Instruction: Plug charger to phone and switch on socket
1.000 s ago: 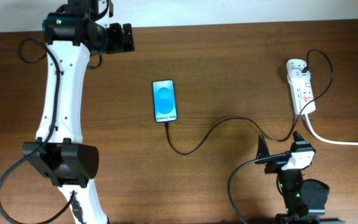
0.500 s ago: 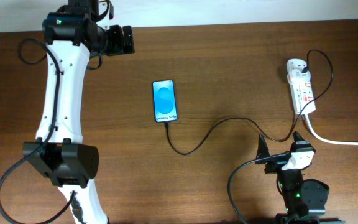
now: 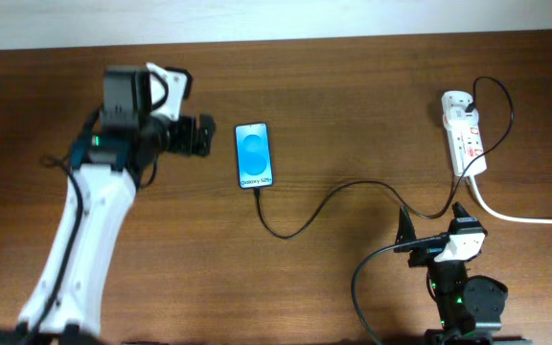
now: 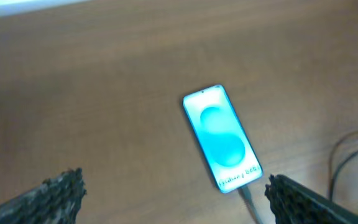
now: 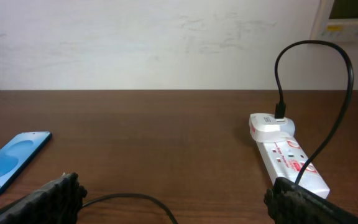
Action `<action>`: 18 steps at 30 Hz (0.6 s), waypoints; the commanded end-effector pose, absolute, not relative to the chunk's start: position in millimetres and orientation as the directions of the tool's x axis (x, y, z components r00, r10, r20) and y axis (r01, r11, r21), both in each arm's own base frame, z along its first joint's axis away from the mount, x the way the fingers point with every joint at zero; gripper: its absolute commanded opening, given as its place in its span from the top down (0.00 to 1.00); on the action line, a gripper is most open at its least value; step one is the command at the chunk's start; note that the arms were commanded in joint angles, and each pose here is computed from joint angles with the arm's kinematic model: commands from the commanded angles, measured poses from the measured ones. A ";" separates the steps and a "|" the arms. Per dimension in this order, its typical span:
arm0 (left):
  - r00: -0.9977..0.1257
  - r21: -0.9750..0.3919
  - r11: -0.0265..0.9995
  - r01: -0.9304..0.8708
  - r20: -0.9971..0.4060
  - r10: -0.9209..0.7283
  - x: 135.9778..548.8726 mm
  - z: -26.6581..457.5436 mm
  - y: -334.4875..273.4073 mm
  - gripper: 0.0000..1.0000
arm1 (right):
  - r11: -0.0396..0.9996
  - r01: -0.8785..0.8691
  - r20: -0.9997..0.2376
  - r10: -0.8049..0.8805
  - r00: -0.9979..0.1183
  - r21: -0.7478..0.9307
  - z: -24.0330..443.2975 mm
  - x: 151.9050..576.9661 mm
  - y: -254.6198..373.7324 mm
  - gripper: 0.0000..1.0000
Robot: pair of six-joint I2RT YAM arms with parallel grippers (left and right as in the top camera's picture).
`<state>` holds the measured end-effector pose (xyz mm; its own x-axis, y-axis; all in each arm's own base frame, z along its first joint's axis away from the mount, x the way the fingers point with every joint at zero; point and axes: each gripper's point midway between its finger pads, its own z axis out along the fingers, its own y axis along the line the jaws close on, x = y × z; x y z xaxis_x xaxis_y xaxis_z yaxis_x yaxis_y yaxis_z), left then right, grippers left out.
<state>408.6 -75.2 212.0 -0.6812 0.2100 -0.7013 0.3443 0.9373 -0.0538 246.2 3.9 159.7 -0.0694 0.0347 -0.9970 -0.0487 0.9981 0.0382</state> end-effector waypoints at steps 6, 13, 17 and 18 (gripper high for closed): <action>-0.443 0.085 0.880 0.467 -0.839 0.316 329.8 157.1 -79.1 0.01 | 0.998 -0.048 -0.997 0.039 -0.073 0.042 157.5 246.0 4.1 0.02; -0.193 0.240 0.858 0.455 -0.914 0.358 282.2 133.5 -75.7 0.01 | 0.998 -0.048 -0.997 0.039 -0.073 0.042 157.5 246.0 4.1 0.02; -0.067 0.333 0.839 0.430 -0.915 0.397 263.3 138.7 -73.7 0.00 | 0.998 -0.048 -0.997 0.039 -0.073 0.042 157.5 246.0 4.1 0.01; -0.042 0.344 0.839 0.421 -0.917 0.397 260.9 141.9 -73.5 0.01 | 0.998 -0.048 -0.997 0.039 -0.073 0.042 157.4 246.0 4.1 0.02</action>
